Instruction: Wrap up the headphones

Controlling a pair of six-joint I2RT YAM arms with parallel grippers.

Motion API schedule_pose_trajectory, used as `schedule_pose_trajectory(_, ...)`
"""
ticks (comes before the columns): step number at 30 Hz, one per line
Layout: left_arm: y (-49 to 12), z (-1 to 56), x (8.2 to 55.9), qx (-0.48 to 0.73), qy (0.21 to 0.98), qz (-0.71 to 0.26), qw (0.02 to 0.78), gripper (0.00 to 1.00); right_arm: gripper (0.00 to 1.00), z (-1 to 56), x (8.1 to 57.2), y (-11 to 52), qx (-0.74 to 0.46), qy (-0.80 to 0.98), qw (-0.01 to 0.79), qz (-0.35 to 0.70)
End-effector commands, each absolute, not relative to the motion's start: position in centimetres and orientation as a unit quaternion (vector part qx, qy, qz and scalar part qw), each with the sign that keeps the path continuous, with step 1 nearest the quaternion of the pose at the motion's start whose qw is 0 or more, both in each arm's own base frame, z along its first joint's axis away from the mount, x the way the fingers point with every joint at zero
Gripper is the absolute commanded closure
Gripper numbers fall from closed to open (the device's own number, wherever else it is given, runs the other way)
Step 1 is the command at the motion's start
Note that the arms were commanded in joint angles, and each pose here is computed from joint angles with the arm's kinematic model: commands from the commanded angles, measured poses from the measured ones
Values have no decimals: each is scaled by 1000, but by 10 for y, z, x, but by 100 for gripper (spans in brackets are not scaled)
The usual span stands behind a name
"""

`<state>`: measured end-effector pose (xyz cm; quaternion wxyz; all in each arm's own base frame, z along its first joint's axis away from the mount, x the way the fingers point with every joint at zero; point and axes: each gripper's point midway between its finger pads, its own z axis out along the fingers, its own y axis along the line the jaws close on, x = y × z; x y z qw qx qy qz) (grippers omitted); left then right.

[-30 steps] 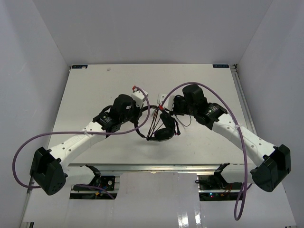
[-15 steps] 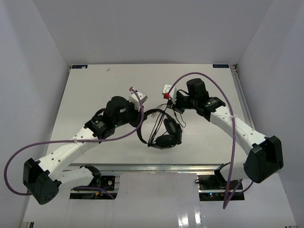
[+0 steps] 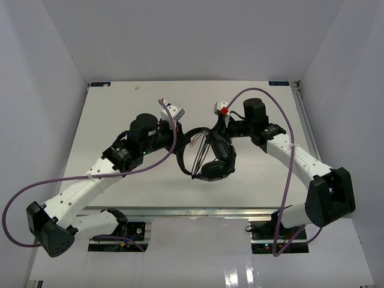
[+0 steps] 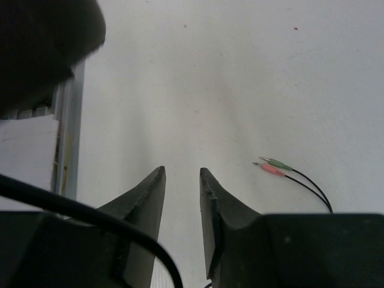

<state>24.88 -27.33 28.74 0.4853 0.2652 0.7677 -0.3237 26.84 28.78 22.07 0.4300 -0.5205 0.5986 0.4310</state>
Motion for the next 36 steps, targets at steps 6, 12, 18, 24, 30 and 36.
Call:
schedule_pose_trajectory(6,-278,411,270,178,712,-366,573,100,54,242,235,300,-501,527,413,549)
schedule_pose_trajectory(12,-271,463,278,132,683,-377,611,100,55,246,225,300,-493,505,414,575)
schedule_pose_trajectory(18,-265,491,281,98,666,-387,630,100,57,258,214,299,-493,476,420,594)
schedule_pose_trajectory(24,-252,508,284,54,657,-386,645,100,63,263,201,296,-494,461,417,608)
schedule_pose_trajectory(30,-233,518,292,-1,648,-369,667,100,69,258,189,296,-508,452,412,606)
schedule_pose_trajectory(36,-225,525,298,-29,639,-358,680,100,77,254,178,299,-524,447,405,601)
